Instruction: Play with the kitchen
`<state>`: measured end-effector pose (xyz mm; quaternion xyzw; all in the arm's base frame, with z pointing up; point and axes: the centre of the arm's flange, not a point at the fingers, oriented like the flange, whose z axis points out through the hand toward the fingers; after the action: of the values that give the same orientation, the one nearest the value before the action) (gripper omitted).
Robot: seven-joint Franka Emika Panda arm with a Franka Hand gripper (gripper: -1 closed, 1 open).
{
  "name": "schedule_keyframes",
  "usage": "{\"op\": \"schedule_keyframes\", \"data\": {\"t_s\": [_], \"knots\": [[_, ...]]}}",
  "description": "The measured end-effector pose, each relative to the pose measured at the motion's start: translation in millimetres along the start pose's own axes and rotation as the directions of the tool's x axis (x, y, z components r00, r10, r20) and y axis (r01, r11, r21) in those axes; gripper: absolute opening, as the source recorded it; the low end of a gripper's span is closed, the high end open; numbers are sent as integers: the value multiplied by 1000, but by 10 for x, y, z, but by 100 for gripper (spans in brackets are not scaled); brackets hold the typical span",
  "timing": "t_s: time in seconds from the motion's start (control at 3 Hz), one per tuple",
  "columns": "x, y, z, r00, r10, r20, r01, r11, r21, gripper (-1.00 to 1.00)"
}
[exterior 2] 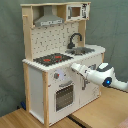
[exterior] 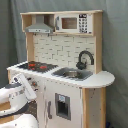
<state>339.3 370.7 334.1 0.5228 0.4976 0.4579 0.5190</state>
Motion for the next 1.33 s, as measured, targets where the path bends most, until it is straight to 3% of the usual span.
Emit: {"op": "schedule_keyframes", "data": {"t_s": [0.67, 1.33], "knots": [[417, 111, -388, 999, -45, -5, 44, 996, -71, 100], [1053, 241, -606, 995, -88, -36, 82, 987, -139, 100]]}}
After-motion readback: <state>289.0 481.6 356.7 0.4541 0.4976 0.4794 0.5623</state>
